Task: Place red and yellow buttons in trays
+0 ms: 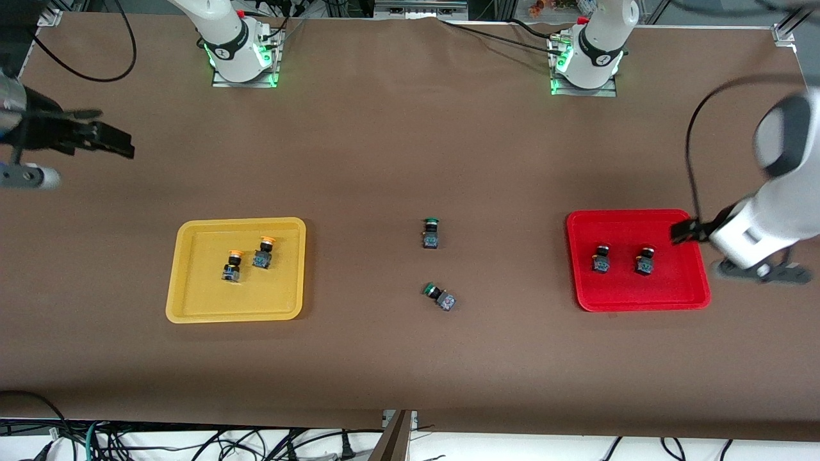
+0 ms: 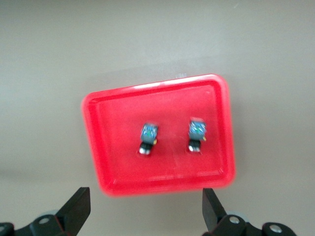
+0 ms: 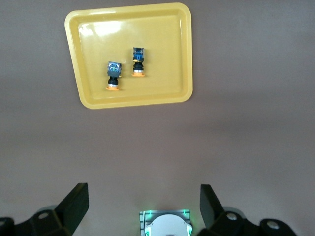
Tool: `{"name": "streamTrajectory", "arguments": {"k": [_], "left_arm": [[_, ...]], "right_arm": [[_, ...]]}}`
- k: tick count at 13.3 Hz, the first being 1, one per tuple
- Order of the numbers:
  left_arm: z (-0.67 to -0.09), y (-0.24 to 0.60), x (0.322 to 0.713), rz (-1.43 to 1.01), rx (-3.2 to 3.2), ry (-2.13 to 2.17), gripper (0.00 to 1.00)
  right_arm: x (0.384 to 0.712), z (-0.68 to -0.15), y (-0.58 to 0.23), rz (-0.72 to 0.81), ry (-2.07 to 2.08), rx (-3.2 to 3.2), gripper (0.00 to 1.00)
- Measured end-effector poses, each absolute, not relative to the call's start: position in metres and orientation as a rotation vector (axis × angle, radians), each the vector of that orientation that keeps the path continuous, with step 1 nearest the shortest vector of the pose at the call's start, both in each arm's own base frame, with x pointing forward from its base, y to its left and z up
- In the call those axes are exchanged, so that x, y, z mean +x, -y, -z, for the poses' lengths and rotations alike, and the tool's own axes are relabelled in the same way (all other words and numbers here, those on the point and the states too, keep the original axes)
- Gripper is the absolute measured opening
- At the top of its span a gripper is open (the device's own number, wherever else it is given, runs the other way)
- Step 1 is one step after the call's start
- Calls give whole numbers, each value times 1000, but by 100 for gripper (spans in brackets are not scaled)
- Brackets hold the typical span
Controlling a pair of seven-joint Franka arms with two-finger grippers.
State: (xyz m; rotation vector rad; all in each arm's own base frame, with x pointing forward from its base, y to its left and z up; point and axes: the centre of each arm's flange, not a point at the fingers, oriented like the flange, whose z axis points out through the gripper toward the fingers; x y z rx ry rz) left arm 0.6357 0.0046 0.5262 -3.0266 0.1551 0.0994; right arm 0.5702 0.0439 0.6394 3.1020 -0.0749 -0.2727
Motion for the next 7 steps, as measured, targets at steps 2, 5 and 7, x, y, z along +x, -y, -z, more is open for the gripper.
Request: {"name": "streamTrajectory", "arguments": {"k": [2, 5, 7], "left_arm": [[-589, 6, 609, -106, -3011, -150, 100], [-606, 30, 586, -128, -3023, -123, 100], [-593, 22, 581, -96, -3115, -39, 100]], "right_arm": [[550, -650, -32, 256, 94, 3115, 100], [534, -645, -36, 269, 74, 3119, 100], [536, -641, -37, 269, 71, 3119, 100]]}}
